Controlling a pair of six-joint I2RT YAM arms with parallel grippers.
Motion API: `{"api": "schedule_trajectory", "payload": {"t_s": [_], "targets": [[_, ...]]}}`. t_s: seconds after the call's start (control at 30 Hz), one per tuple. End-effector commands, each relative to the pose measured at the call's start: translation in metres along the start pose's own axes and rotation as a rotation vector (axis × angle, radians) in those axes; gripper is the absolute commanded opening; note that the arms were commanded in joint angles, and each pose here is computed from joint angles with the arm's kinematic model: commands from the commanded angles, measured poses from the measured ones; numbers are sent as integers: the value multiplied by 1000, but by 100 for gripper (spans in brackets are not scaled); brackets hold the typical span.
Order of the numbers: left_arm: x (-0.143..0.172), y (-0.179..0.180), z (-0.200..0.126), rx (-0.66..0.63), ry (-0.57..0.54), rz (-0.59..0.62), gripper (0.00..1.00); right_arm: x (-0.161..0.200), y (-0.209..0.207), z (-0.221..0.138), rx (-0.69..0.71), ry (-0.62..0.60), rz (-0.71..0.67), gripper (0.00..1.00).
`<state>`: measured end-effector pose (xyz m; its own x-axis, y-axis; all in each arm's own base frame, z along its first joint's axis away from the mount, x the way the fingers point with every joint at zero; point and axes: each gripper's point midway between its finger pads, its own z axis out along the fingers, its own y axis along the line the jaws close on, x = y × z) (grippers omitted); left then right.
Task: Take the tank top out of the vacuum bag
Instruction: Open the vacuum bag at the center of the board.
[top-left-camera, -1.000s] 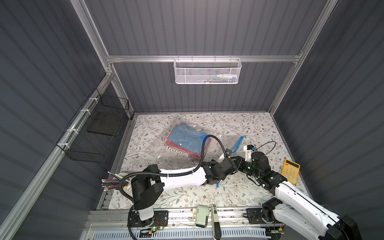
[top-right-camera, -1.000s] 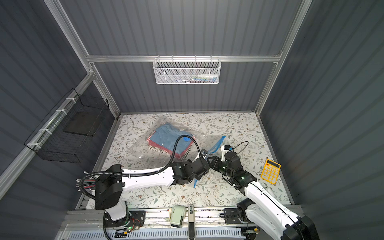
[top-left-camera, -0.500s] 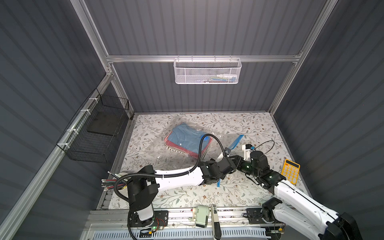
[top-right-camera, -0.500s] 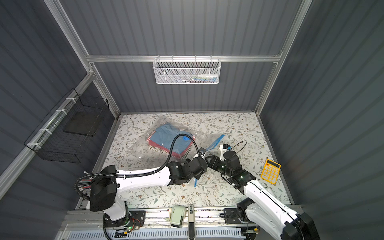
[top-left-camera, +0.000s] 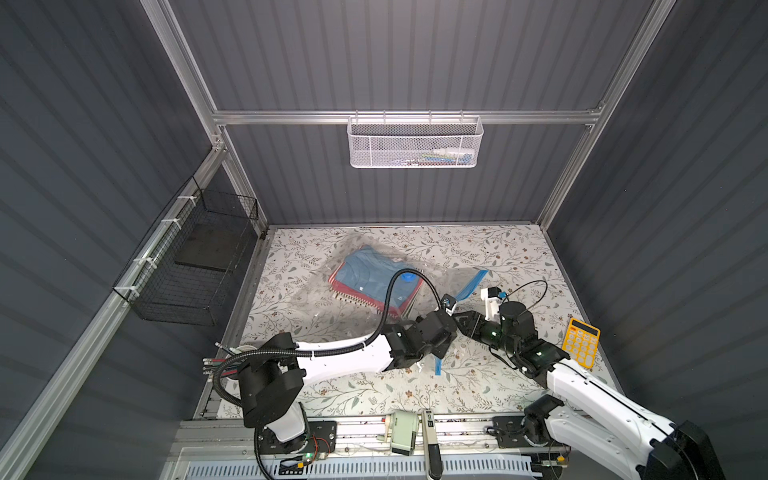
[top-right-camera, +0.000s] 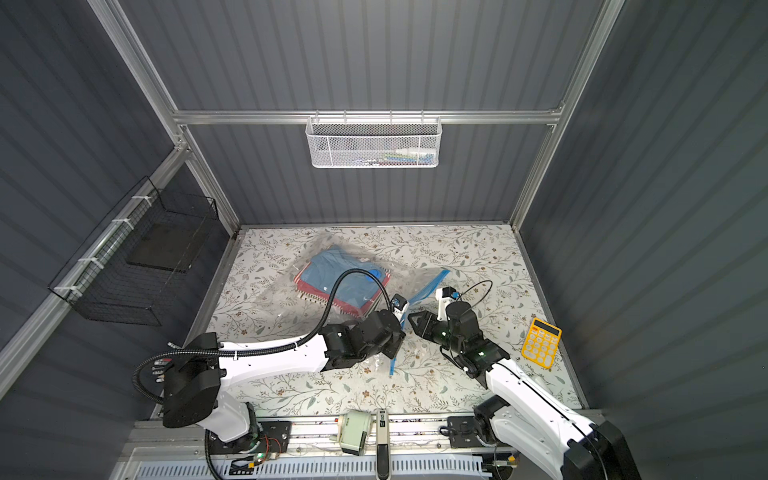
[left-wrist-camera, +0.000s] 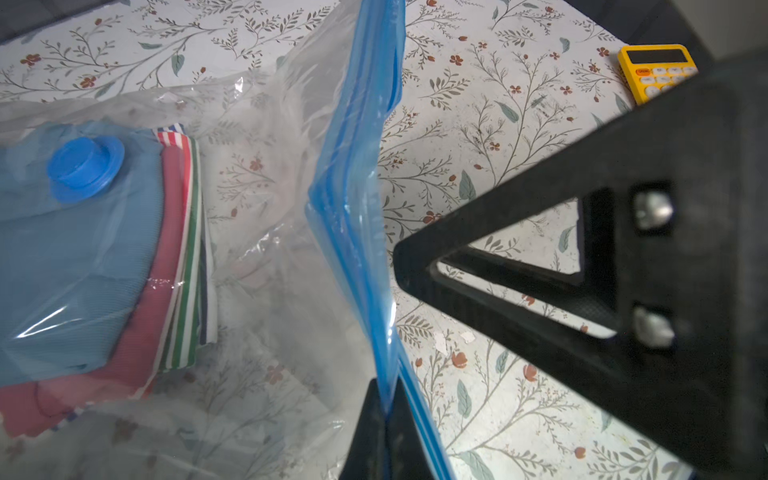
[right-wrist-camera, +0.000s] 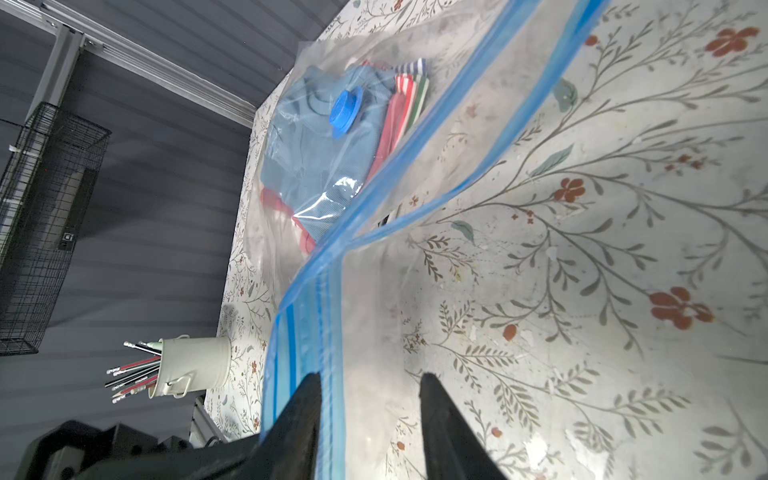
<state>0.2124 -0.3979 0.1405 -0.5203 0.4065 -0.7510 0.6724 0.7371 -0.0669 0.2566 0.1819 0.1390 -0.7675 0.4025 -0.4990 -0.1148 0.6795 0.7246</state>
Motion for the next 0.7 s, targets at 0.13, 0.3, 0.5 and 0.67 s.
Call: {"api": "schedule_trajectory", "payload": {"t_s": [0.13, 0.3, 0.5, 0.67], "targets": [[-3, -1, 1, 31, -5, -8, 0, -1, 15, -1, -53, -13, -58, 41], [-4, 2, 0, 25, -9, -13, 0, 1, 10, 1, -27, -1, -58, 40], [-4, 3, -1, 22, -8, -13, 0, 5, 12, 10, -39, 25, -56, 40], [-2, 3, 0, 19, -1, -14, 0, 7, 17, 13, -40, 38, -70, 40]]}}
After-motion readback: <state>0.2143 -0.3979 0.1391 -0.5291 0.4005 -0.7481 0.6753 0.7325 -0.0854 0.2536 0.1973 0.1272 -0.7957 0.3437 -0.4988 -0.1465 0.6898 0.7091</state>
